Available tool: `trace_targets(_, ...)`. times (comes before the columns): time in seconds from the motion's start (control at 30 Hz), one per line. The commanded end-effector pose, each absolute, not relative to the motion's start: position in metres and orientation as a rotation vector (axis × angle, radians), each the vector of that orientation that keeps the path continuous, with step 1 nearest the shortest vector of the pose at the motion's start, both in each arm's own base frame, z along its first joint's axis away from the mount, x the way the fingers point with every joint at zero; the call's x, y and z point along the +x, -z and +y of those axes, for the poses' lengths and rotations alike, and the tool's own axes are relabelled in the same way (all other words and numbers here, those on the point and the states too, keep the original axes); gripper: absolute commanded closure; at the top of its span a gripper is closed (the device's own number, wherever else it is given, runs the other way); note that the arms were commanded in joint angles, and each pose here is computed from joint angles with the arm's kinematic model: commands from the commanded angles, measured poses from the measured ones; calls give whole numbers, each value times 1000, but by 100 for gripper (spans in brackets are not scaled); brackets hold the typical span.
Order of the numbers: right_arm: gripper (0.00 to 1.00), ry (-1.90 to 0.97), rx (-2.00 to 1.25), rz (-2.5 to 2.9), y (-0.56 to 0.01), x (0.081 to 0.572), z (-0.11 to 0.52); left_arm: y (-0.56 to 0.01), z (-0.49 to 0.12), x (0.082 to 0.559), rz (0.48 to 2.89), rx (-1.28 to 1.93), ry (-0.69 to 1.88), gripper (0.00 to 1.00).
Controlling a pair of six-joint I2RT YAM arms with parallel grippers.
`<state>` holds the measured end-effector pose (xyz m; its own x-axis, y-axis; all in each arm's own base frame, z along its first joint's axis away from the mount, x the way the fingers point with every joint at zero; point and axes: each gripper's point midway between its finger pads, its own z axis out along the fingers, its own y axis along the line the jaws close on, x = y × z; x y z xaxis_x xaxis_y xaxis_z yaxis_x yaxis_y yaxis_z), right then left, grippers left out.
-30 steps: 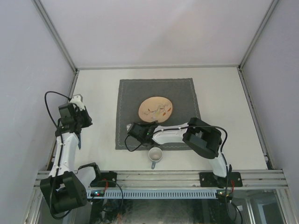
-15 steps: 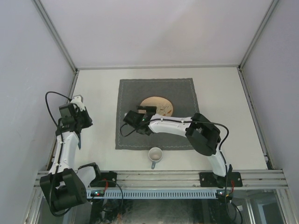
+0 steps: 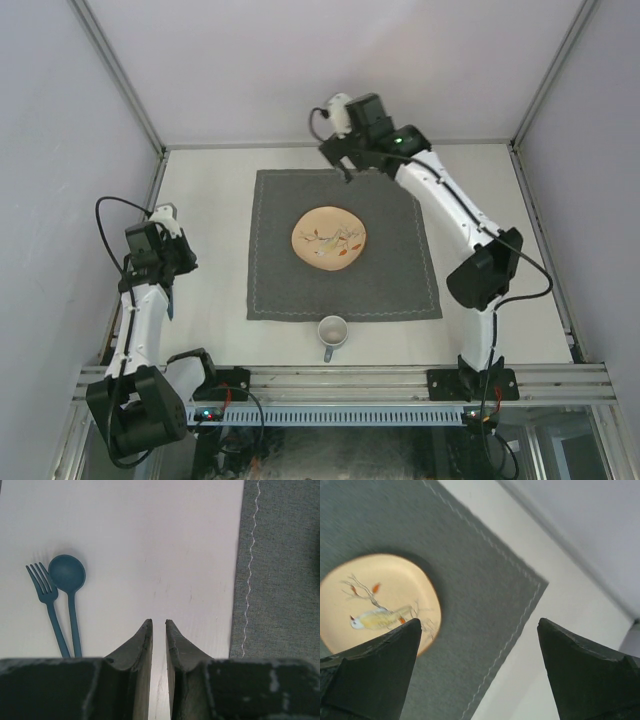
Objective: Set the dinner table for one person
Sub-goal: Pick up the plate from the napkin.
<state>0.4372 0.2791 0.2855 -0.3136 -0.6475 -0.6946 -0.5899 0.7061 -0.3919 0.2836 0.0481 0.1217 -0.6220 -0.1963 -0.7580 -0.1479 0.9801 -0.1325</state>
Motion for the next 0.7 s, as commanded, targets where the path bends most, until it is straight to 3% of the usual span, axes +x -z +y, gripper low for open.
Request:
trace_targets(0.0,3,-285,-848,2270,-228,429,253,-129,53,287,2221,-223,54,80)
trace_targets(0.23,20,-857,-561,2408,-186,467,203,-126,51,286,2231,-242,74,80)
trace_targets(0.67,20,-1193,-632,2475,-114,463,224,-136,55,285,2222,-218,44,80)
